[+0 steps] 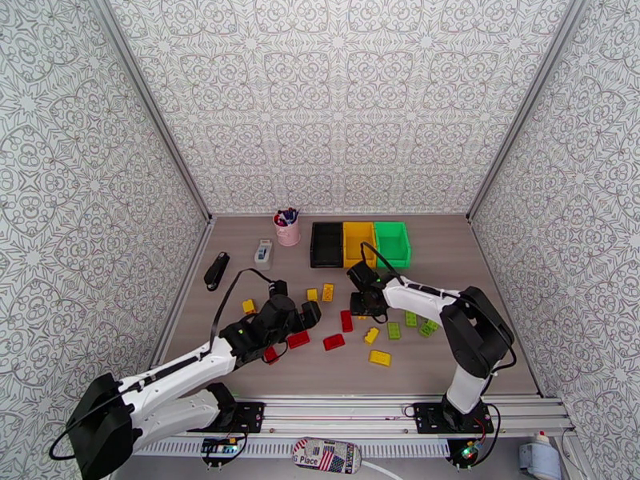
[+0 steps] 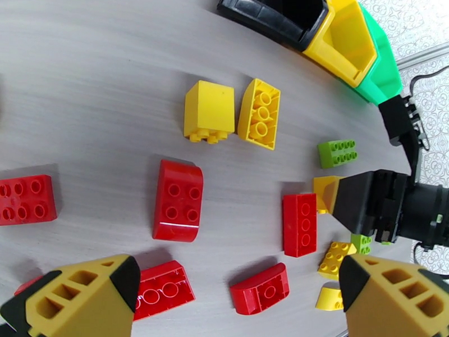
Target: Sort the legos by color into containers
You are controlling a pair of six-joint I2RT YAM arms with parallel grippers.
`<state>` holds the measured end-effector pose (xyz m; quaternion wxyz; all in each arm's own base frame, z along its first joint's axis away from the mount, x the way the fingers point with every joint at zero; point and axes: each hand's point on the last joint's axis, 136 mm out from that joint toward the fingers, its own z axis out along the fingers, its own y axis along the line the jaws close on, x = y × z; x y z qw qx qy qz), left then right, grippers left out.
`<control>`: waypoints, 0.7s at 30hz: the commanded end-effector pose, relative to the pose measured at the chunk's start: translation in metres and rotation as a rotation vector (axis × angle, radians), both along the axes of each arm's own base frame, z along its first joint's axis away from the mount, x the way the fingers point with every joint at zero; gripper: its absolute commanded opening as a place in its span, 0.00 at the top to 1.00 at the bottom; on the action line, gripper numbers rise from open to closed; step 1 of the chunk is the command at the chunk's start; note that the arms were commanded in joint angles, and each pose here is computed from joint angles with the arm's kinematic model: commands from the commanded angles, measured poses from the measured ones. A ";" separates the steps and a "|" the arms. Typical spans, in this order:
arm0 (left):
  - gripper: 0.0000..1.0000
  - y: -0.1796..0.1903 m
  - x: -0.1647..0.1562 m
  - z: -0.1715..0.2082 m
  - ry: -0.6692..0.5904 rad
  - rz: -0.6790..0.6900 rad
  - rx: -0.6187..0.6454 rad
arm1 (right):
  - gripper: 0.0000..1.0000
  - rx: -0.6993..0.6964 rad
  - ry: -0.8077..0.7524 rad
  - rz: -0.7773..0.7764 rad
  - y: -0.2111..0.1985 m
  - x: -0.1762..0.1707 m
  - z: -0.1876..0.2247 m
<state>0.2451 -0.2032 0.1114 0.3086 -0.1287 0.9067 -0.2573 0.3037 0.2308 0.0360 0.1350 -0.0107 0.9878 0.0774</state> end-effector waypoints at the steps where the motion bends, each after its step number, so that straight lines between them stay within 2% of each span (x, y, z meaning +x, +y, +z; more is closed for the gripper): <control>1: 0.01 -0.015 0.002 0.010 -0.004 -0.041 -0.035 | 0.68 0.007 -0.029 -0.002 0.003 0.005 0.011; 11: 0.01 -0.062 0.039 0.051 -0.044 -0.184 -0.132 | 0.74 0.087 -0.143 -0.027 -0.017 0.014 0.076; 16: 0.01 -0.085 0.077 0.082 -0.083 -0.235 -0.190 | 0.75 0.090 -0.215 -0.091 -0.053 0.050 0.115; 21: 0.01 -0.109 0.108 0.103 -0.083 -0.276 -0.167 | 0.75 0.090 -0.277 -0.177 -0.088 0.102 0.144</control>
